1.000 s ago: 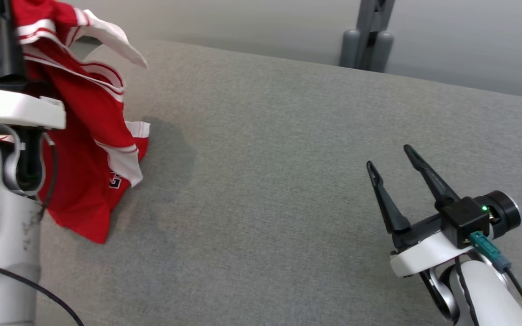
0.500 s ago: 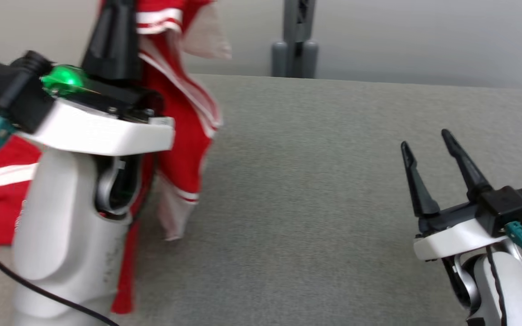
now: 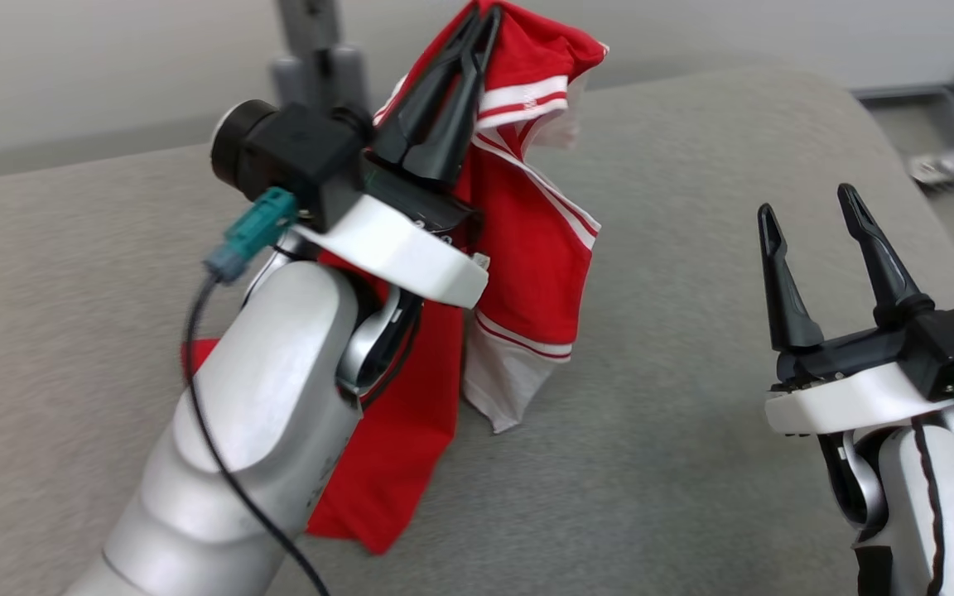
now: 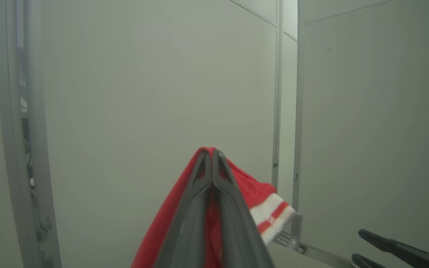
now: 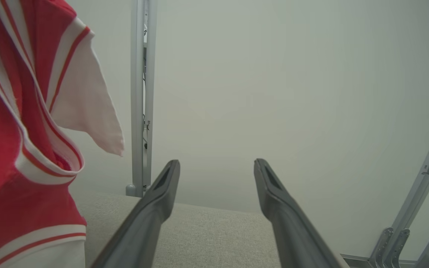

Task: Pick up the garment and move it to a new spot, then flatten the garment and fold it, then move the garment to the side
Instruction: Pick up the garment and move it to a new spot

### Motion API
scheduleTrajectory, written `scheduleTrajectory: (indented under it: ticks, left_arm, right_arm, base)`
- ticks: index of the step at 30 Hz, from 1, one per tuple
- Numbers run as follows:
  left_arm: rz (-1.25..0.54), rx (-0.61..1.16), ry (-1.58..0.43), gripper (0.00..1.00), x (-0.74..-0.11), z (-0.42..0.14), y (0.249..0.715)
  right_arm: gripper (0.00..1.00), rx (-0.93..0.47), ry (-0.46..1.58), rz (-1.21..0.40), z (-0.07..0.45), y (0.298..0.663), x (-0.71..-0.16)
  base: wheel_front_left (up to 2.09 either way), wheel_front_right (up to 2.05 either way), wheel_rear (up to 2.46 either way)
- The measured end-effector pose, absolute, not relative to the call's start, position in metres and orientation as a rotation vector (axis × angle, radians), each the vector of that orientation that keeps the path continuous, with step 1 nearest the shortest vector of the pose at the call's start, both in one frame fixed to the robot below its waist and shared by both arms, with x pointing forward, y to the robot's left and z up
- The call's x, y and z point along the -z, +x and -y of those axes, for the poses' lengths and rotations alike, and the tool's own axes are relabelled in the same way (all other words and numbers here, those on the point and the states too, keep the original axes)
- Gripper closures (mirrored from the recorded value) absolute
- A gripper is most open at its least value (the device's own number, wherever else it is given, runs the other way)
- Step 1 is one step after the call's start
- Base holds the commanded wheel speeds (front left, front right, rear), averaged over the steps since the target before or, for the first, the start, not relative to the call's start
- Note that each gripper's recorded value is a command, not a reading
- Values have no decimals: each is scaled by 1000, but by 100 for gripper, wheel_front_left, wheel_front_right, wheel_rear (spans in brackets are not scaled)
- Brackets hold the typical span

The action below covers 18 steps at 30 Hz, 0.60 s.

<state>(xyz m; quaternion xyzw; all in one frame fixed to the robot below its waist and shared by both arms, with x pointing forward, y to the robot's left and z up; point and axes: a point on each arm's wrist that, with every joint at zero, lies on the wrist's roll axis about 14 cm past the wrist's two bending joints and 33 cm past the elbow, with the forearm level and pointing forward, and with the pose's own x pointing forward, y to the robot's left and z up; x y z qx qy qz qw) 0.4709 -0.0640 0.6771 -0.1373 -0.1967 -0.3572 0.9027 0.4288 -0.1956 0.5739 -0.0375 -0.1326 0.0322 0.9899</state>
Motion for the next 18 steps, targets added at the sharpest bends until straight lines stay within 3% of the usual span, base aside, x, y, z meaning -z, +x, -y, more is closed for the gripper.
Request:
scheduleTrajectory:
  ticks: [10,12,18]
  left_arm:
    - [191,928,-178,100,-584,165,479]
    - [119,979,-170,0,-560,183,474]
    - [-23,1060,-165,0,-510,209,462]
  right_arm:
    - [0,166,-92,218,271,395,-565]
    - [0,200,-103,197,282,388,-560]
    - [0,268,-104,156,303,376,-549]
  base:
    - [0,0,0]
    - [0,0,0]
    - [0,0,0]
